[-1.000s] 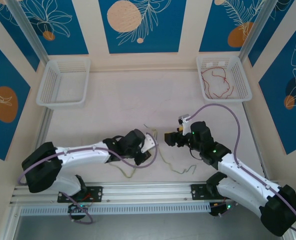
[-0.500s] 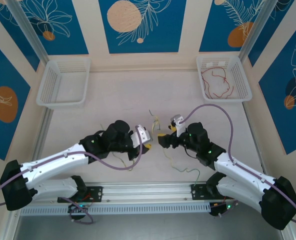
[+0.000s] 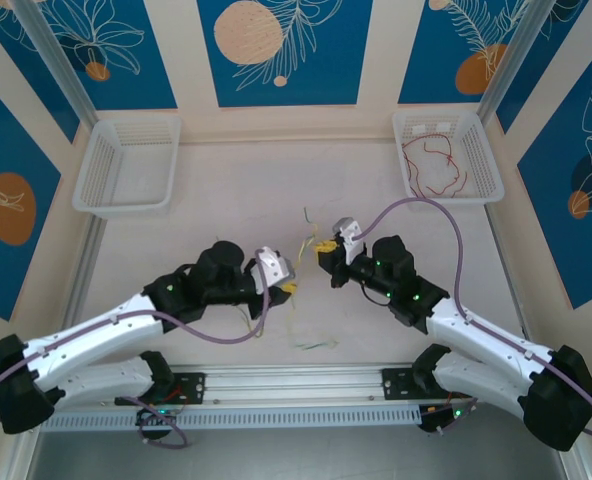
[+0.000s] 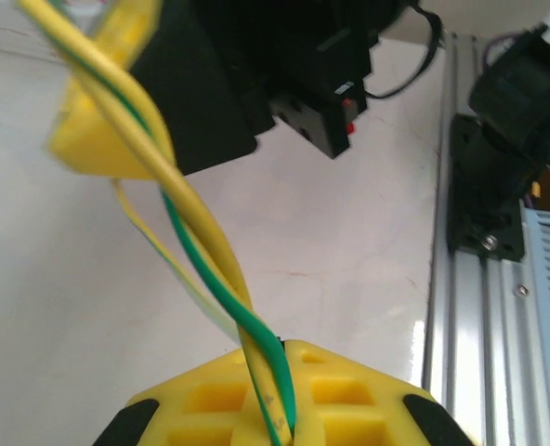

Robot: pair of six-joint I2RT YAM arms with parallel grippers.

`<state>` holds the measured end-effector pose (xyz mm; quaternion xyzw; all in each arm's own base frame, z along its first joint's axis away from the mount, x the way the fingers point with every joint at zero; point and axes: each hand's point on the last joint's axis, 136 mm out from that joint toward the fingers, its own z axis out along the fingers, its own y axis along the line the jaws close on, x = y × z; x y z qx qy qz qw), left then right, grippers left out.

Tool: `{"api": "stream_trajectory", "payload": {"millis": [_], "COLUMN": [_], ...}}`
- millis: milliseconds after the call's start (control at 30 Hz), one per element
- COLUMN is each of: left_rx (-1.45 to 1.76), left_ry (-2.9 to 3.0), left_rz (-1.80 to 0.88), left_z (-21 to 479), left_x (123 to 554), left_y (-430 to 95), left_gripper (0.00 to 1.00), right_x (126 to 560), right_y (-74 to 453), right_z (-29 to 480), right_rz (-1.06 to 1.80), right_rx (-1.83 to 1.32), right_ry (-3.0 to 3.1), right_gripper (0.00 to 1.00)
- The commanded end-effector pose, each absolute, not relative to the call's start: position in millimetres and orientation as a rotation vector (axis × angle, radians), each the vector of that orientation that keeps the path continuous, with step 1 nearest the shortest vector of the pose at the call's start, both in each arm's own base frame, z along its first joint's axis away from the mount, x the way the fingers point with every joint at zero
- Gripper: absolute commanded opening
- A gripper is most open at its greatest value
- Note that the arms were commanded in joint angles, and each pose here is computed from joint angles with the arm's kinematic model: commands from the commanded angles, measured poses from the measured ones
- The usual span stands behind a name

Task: Untangle the cables

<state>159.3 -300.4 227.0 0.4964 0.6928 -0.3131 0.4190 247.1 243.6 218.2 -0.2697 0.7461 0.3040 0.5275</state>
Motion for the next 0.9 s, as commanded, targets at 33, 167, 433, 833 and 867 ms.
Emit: {"api": "stream_trajectory", "payload": {"millis": [33,167,433,833,867], "left_rx": [1.018,0.906,0.852,0.862,0.869], "left_ry": [1.762,1.782,1.835,1.855,1.854], "left_rz": [-0.802,-0.828,-0.754,-0.760,-0.767], "left_z": [232.3,229.2,219.0,208.6,207.5], "left_x": [184.6,195.8,209.6,213.5,213.0], "left_y": [-272.3,-250.8,-239.0,-242.9,-244.3], "left_gripper": [0.11,0.14,0.10,0.21,0.09], "right_x": [282.8,290.5,298.8,295.6,293.5], "right_y": [198.5,172.2,141.9,138.2,143.3], "right_z": [216.5,213.0,209.3,225.6,228.2], "right_rz": [0.593,0.623,0.579,0.662,0.683], "right_rx": [-0.376,-0.243,-0.123,-0.099,-0.120], "right_ry": [1.860,1.897,1.944,1.951,1.940], "right_gripper": [0.00,0.00,0.00,0.00,0.00]}}
